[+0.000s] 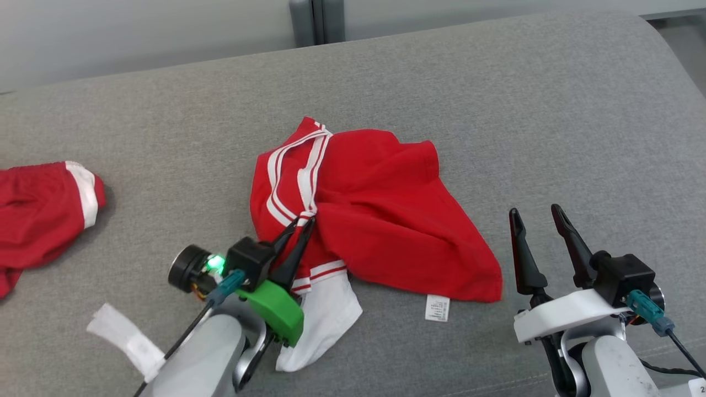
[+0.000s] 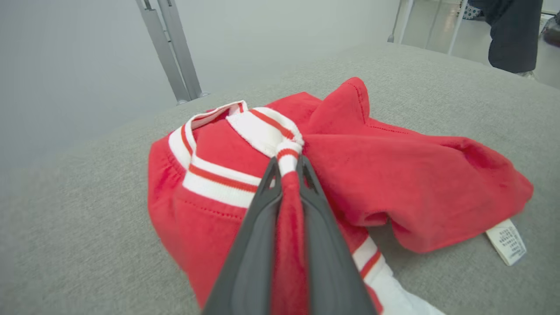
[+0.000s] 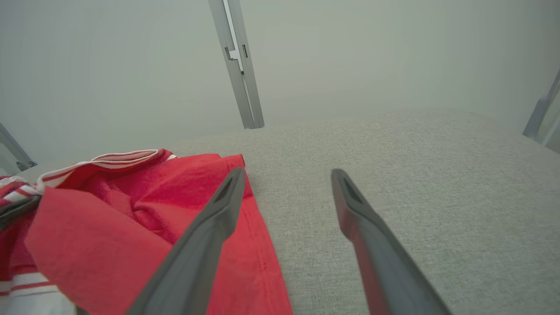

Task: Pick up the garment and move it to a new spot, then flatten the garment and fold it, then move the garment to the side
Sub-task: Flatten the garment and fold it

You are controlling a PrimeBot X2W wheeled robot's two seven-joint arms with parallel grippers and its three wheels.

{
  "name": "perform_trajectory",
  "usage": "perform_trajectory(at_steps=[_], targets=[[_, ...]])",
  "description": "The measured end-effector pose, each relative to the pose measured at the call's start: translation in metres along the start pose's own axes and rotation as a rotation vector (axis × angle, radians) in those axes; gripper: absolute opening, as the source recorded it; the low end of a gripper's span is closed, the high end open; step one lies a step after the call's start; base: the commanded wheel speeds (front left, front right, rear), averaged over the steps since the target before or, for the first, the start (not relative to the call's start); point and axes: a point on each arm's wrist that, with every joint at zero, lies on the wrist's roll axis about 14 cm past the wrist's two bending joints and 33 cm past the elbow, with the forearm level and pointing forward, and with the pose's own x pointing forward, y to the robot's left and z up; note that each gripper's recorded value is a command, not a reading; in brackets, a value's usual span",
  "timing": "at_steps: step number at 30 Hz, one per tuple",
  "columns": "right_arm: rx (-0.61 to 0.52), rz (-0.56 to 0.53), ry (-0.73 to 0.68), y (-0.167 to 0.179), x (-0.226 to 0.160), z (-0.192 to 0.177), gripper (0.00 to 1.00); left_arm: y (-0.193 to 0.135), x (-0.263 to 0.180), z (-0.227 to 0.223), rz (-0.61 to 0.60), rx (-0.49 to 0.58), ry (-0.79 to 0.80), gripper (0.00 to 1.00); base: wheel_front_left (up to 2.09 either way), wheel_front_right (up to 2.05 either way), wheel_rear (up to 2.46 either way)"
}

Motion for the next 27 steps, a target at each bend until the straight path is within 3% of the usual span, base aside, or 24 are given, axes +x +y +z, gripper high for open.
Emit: perform_trajectory(at_steps=[11,12,13,27], targets=[[0.003,0.070,0.021,0.023,0.007,-0.008,1.00,0.036,-0.065,-0.031,0.242,-0.159,0.032,0.03,0.00,0.00,0.00],[0.004,0.075,0.021,0.025,0.007,-0.008,1.00,0.037,-0.069,-0.032,0.256,-0.163,0.032,0.47,0.00,0.00,0.00],[0.002,0.078,0.022,0.026,0.007,-0.008,1.00,0.039,-0.072,-0.032,0.269,-0.161,0.029,1.00,0.00,0.00,0.00],[-0.002,0.115,0.021,0.039,0.002,-0.007,1.00,0.076,-0.124,0.022,0.472,-0.117,-0.175,1.00,0.00,0.00,0.00]])
